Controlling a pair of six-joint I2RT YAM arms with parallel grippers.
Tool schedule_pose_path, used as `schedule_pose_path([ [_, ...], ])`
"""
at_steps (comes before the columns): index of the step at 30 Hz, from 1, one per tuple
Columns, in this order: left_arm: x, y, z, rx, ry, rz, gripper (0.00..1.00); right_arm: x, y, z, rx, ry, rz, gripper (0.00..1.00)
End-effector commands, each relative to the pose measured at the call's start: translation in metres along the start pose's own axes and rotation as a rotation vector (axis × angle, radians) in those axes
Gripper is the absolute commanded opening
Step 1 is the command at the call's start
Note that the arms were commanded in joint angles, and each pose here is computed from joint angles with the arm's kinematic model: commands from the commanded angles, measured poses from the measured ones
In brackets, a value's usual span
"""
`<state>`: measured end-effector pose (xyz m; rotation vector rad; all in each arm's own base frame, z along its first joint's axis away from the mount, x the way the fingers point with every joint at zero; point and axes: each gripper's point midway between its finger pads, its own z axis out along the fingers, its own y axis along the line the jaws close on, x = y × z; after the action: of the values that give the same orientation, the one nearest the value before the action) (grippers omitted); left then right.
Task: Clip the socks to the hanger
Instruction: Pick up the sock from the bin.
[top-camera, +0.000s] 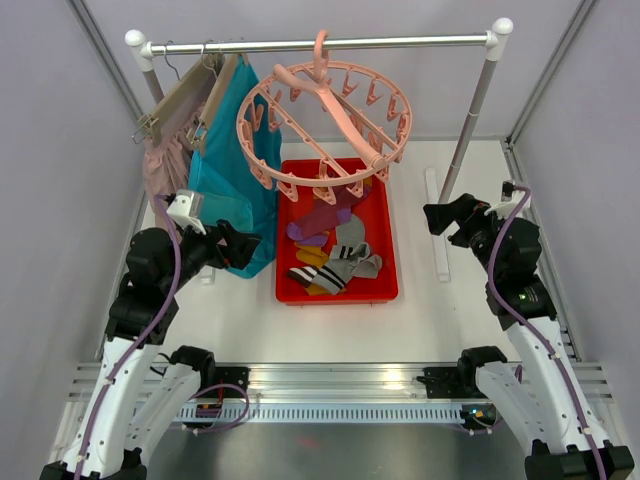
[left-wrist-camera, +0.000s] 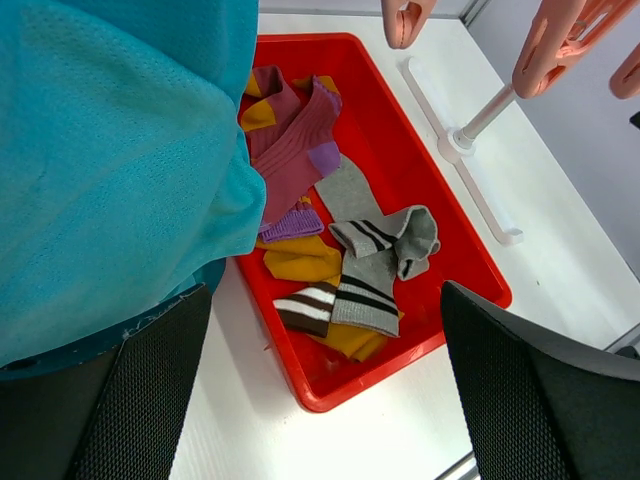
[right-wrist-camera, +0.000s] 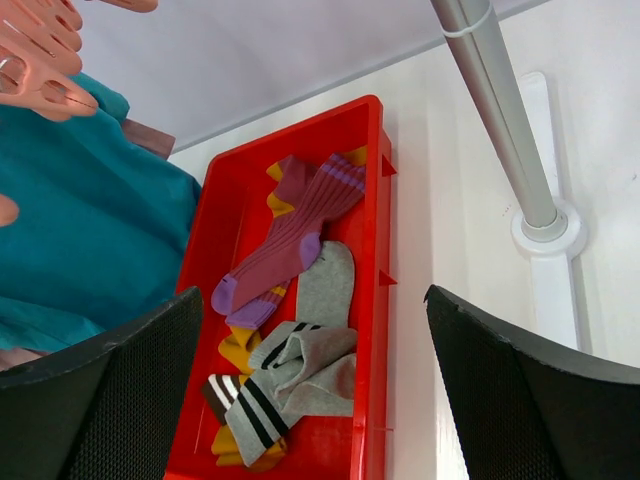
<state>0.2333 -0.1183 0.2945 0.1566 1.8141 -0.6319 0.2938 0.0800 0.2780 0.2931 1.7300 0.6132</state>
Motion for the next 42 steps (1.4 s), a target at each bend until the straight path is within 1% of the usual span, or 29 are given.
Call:
schedule_pose_path([
  [1, -0.006, 0.003, -0.001, -0.007, -0.029, 0.047, 1.00, -0.015, 0.009, -0.002, -0.010, -0.023, 0.004, 0.98],
  [4, -0.006, 0.003, -0.001, -0.008, -0.030, 0.047, 1.00, -0.013, 0.004, -0.002, 0.014, -0.011, -0.014, 0.98],
  [7, -0.005, 0.003, -0.001, -0.007, -0.029, 0.045, 1.00, -0.006, 0.000, 0.000, 0.022, 0.031, -0.046, 0.98],
  [10, -0.005, 0.003, -0.001, -0.007, -0.028, 0.045, 1.00, 0.003, 0.004, 0.006, -0.024, 0.070, -0.071, 0.98],
  [13, -0.004, 0.002, -0.001, -0.002, -0.024, 0.042, 1.00, 0.014, 0.011, 0.017, -0.062, 0.112, -0.057, 0.98],
  [15, -0.005, 0.002, -0.001, 0.000, -0.025, 0.041, 1.00, 0.026, 0.006, 0.033, -0.010, 0.159, -0.068, 0.98],
  [16, -0.004, 0.001, 0.000, 0.001, -0.023, 0.041, 1.00, 0.031, 0.022, 0.036, -0.030, 0.175, -0.098, 0.98],
  [17, -0.003, 0.002, 0.000, 0.002, -0.020, 0.040, 1.00, 0.042, 0.024, 0.044, -0.012, 0.204, -0.110, 0.98],
  [18, -0.004, 0.001, 0.000, 0.002, -0.021, 0.040, 1.00, 0.042, 0.022, 0.050, 0.034, 0.187, -0.125, 0.98],
  [19, -0.004, 0.002, 0.000, 0.002, -0.019, 0.040, 1.00, 0.045, 0.040, 0.053, -0.001, 0.193, -0.134, 0.98],
  [20, -0.004, 0.002, 0.001, 0.000, -0.018, 0.039, 1.00, 0.055, 0.040, 0.061, 0.008, 0.220, -0.131, 0.96],
  [22, -0.003, 0.002, 0.001, -0.001, -0.016, 0.039, 1.00, 0.057, 0.049, 0.071, -0.004, 0.226, -0.126, 0.93],
  [23, -0.003, 0.003, 0.001, -0.003, -0.015, 0.040, 1.00, 0.067, 0.047, 0.080, 0.007, 0.253, -0.125, 0.89],
  [25, -0.003, 0.004, 0.000, -0.009, -0.016, 0.041, 1.00, 0.075, 0.055, 0.087, 0.003, 0.269, -0.135, 0.86],
  [26, -0.002, 0.003, 0.000, -0.008, -0.014, 0.041, 1.00, 0.085, 0.052, 0.091, 0.015, 0.292, -0.152, 0.83],
  [28, -0.002, 0.004, 0.000, -0.008, -0.013, 0.040, 1.00, 0.101, 0.054, 0.090, 0.021, 0.318, -0.180, 0.80],
  [29, -0.001, 0.004, 0.000, -0.009, -0.012, 0.040, 1.00, 0.106, 0.052, 0.090, 0.032, 0.321, -0.187, 0.76],
  [34, -0.001, 0.004, 0.001, -0.007, -0.010, 0.038, 1.00, 0.139, 0.041, 0.081, 0.025, 0.378, -0.209, 0.65],
  [36, -0.001, 0.003, 0.001, -0.006, -0.009, 0.036, 1.00, 0.147, 0.038, 0.080, 0.023, 0.394, -0.222, 0.63],
  [38, -0.001, 0.003, 0.001, -0.005, -0.006, 0.035, 1.00, 0.158, 0.040, 0.079, 0.013, 0.410, -0.267, 0.59],
  [39, -0.001, 0.003, 0.001, -0.005, -0.006, 0.035, 1.00, 0.159, 0.040, 0.079, 0.024, 0.398, -0.294, 0.59],
  [40, 0.000, 0.004, 0.001, -0.009, -0.006, 0.035, 1.00, 0.166, 0.050, 0.076, -0.004, 0.404, -0.326, 0.59],
  [42, -0.001, 0.004, 0.001, -0.010, -0.007, 0.035, 1.00, 0.176, 0.054, 0.076, -0.009, 0.414, -0.399, 0.59],
])
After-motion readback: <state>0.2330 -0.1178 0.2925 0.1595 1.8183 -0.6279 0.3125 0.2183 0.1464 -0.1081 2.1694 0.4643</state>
